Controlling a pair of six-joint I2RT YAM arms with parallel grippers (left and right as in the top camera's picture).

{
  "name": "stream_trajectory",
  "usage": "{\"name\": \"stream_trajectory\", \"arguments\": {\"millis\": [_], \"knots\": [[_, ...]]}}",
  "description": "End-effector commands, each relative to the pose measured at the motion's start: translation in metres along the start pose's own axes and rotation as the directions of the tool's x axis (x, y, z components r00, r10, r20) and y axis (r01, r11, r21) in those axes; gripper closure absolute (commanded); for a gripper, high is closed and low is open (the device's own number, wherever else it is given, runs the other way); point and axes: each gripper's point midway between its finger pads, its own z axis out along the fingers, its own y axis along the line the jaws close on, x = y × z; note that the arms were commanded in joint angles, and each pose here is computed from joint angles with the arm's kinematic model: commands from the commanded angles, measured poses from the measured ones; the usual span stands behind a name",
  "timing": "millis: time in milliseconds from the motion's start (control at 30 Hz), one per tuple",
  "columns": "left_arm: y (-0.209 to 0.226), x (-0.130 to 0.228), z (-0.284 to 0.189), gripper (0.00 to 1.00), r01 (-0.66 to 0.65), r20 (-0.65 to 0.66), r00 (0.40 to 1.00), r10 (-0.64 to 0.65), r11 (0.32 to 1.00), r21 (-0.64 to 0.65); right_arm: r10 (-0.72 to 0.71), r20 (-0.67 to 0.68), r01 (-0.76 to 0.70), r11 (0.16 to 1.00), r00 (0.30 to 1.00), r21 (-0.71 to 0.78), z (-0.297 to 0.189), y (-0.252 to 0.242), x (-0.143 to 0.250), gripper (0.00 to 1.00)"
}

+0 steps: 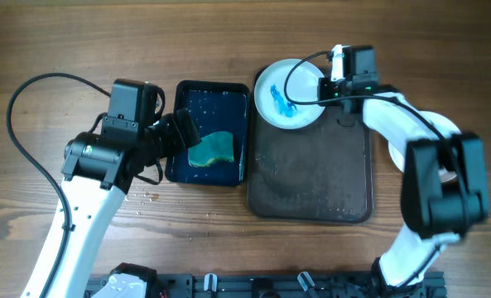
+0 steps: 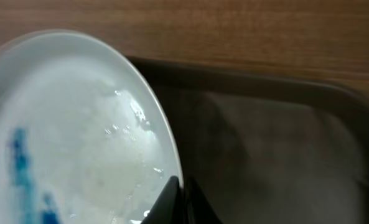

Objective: Clean dirty plates on tray and stack at the side
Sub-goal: 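Grip the last blue-stained plate with right gripper, pull it to tray center, then grasp the green sponge in the black tray with left gripper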

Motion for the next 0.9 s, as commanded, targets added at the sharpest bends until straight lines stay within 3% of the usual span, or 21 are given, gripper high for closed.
{"name": "stream_trajectory", "arguments": {"millis": [0, 133, 200, 333, 433, 600, 700, 867], "knots": [[-0.003, -0.003, -0.005, 0.00, -0.006, 0.010, 1.000, 0.005, 1.000, 0.018, 0.019, 0.158, -0.021, 1.000, 0.987, 0.013, -0.097, 0.006, -0.044, 0.96], [-0.003, -0.003, -0.005, 0.00, -0.005, 0.013, 1.000, 0.005, 1.000, 0.020, 0.096, 0.102, -0.098, 0.995, 0.990, 0.015, -0.158, 0.008, -0.018, 0.96], [-0.003, -0.003, -0.005, 0.00, -0.005, 0.013, 1.000, 0.005, 1.000, 0.020, 0.185, -0.018, -0.184, 0.982, 0.983, 0.041, -0.165, 0.005, 0.016, 0.96], [-0.004, -0.003, -0.005, 0.00, -0.001, 0.012, 1.000, 0.001, 1.000, 0.024, 0.417, -0.220, -0.387, 0.907, 0.882, 0.168, -0.137, -0.005, 0.094, 0.96], [-0.013, -0.007, -0.003, 0.00, -0.006, 0.019, 1.000, 0.005, 0.998, 0.066, 0.489, -0.210, -0.456, 0.870, 0.846, 0.187, -0.095, -0.011, 0.128, 0.96], [-0.013, 0.004, 0.022, 0.04, -0.023, -0.054, 0.998, 0.025, 0.999, 0.028, 0.391, -0.155, -0.374, 0.919, 0.907, 0.127, -0.074, -0.013, 0.128, 0.85], [-0.001, 0.022, 0.056, 0.14, -0.066, -0.135, 0.989, 0.054, 0.995, -0.081, 0.264, -0.119, -0.257, 0.964, 0.957, 0.071, -0.091, -0.007, 0.107, 0.67], [0.006, 0.046, 0.129, 0.19, -0.126, -0.261, 0.962, 0.078, 0.977, -0.173, 0.216, -0.049, -0.215, 0.976, 0.975, 0.027, -0.128, 0.000, 0.093, 0.60]]}}
